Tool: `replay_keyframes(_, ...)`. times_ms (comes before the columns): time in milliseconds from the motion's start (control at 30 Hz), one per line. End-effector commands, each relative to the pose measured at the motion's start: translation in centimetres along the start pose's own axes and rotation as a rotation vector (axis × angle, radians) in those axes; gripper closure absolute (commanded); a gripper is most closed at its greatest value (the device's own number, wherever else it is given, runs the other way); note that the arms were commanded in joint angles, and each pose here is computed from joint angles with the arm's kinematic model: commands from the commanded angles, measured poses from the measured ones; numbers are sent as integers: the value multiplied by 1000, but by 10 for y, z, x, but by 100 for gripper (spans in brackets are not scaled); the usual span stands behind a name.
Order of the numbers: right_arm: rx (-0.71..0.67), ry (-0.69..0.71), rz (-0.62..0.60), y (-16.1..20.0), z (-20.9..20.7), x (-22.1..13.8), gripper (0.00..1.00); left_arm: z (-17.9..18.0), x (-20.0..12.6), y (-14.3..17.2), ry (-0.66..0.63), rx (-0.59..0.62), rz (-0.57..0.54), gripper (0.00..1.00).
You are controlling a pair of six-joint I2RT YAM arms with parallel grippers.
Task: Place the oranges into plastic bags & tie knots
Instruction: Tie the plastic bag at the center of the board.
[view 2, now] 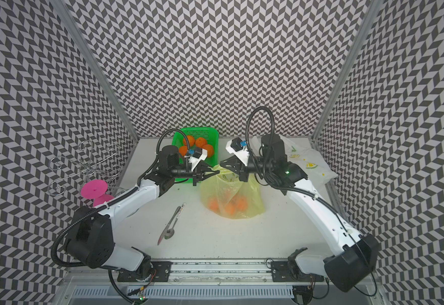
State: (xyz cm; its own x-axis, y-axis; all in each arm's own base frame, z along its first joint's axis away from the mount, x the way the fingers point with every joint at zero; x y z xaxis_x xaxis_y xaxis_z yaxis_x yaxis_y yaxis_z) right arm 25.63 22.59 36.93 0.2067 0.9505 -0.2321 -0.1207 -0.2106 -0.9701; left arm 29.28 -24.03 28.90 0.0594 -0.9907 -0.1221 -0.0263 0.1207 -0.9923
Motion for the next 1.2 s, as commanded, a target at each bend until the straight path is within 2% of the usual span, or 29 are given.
replay_keyframes(0,2,23,24,18,-2,-1,92,-2,-4,-15,21,16,-33,94)
replay_keyframes(200,63,69,85,56,-15,6,87,-3,-4,-19,38,4,-42,95)
replay_keyframes(333,88,94,93,67,-26,11,85,-5,-3,-16,64,-1,-40,96)
replay_keyframes(700,122,118,88,63,-42,19,88,-5,-1,-9,82,15,-10,92)
replay_keyframes(900,124,137,82,58,-46,13,94,-2,-1,-5,65,30,19,91)
replay_keyframes(1167,118,146,61,56,-49,2,95,3,0,-3,42,54,49,89)
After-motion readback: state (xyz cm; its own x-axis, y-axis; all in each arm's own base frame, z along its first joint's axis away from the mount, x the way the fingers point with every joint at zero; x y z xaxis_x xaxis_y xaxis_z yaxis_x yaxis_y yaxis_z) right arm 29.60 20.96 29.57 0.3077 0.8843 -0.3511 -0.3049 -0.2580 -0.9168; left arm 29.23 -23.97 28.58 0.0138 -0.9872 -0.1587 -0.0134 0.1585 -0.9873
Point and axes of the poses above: each gripper's point midway between its finger pads, its own x axis out along the fingers, its own z axis along the line the jaws close on, y = z × x, the point moved 6 cm from there along -x, back along the fingers, and after that the axes turned 5 degrees about x, right-handed, at the moved point
